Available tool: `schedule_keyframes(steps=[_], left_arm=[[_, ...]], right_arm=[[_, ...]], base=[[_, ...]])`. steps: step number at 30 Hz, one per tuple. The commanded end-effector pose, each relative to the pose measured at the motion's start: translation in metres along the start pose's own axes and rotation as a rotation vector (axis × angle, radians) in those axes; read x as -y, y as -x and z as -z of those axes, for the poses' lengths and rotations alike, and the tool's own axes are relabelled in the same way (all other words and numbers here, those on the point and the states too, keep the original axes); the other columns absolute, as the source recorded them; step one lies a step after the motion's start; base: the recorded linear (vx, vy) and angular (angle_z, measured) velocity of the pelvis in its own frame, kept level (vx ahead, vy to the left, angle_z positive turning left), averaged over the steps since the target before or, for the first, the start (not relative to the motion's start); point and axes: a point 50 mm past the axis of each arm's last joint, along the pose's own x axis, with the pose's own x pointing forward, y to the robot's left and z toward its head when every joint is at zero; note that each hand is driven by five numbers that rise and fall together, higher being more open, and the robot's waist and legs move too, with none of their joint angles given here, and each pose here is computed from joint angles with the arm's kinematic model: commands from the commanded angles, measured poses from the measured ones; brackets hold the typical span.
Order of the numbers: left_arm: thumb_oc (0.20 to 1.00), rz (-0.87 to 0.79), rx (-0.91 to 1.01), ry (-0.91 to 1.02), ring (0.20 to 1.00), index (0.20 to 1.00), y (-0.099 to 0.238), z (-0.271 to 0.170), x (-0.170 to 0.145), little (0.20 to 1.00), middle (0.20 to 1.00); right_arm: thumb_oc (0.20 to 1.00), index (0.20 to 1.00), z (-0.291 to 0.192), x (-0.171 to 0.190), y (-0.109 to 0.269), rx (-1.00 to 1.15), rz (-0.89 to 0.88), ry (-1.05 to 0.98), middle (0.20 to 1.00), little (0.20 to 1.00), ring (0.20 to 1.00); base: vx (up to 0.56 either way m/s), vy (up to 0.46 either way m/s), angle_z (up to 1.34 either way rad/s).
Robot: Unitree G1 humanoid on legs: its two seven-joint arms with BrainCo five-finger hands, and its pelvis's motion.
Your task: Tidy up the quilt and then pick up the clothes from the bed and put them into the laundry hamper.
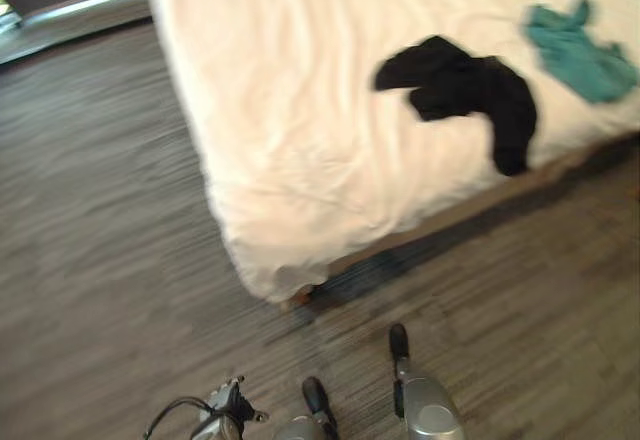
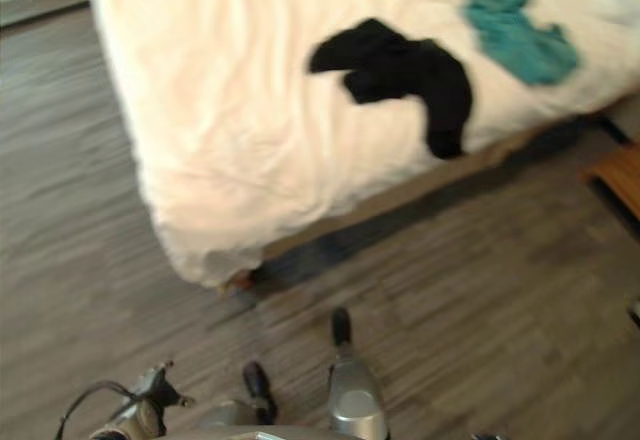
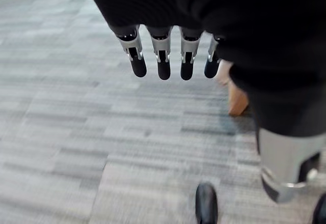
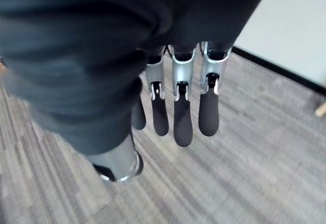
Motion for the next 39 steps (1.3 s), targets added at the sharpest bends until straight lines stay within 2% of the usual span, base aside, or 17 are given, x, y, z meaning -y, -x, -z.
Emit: schedule_keyframes(steps=[1,5,8,12,17,21,26,30,35,39], left_arm=[[1.000,-0.040,0.030,-0.029,1.000,1.000,-0.004,-0.008,-0.013,1.000,1.000],[1.000,-0.043,0.055,-0.016,1.000,1.000,-0.003,-0.014,-0.013,1.000,1.000],[1.000,-0.050,0.096,-0.037,1.000,1.000,-0.003,-0.023,-0.014,1.000,1.000],[1.000,-0.071,0.133,0.046,1.000,1.000,-0.001,-0.039,-0.005,1.000,1.000],[1.000,-0.071,0.158,0.078,1.000,1.000,0.001,-0.048,-0.001,1.000,1.000],[1.000,-0.043,0.130,0.032,1.000,1.000,0.000,-0.036,-0.001,1.000,1.000],[1.000,-0.058,0.152,-0.108,1.000,1.000,-0.003,-0.039,-0.011,1.000,1.000],[1.000,-0.085,0.187,-0.120,1.000,1.000,-0.004,-0.048,-0.022,1.000,1.000],[1.000,-0.031,0.168,-0.235,1.000,1.000,-0.004,-0.039,-0.012,1.000,1.000],[1.000,-0.018,0.142,-0.157,1.000,1.000,-0.002,-0.033,-0.004,1.000,1.000]], right_arm=[[1.000,1.000,-0.026,-0.023,0.002,0.122,-0.058,0.115,1.000,1.000,1.000],[1.000,1.000,-0.039,-0.040,0.005,0.179,-0.107,0.154,1.000,1.000,1.000],[1.000,1.000,-0.074,-0.055,0.012,0.345,-0.154,0.350,1.000,1.000,1.000],[1.000,1.000,-0.090,-0.069,0.018,0.436,-0.154,0.472,1.000,1.000,1.000],[1.000,1.000,-0.084,-0.066,0.014,0.394,-0.142,0.477,1.000,1.000,1.000],[1.000,1.000,-0.064,-0.065,0.012,0.322,-0.168,0.444,1.000,1.000,1.000],[1.000,1.000,-0.087,-0.069,0.015,0.375,-0.161,0.374,1.000,1.000,1.000],[1.000,1.000,-0.074,-0.061,0.012,0.329,-0.145,0.284,1.000,1.000,1.000],[1.000,1.000,-0.057,-0.054,0.009,0.281,-0.126,0.374,1.000,1.000,1.000],[1.000,1.000,-0.053,-0.050,0.007,0.273,-0.123,0.450,1.000,1.000,1.000]], base=[[0.20,-0.117,-1.22],[0.23,-0.188,-1.02],[0.28,-0.271,-1.63],[0.16,0.163,-2.00],[0.34,0.249,-1.35],[0.46,0.251,-0.88],[0.23,0.185,-0.33],[0.47,0.110,0.22],[0.54,-0.001,0.37],[0.46,-0.103,-0.44]])
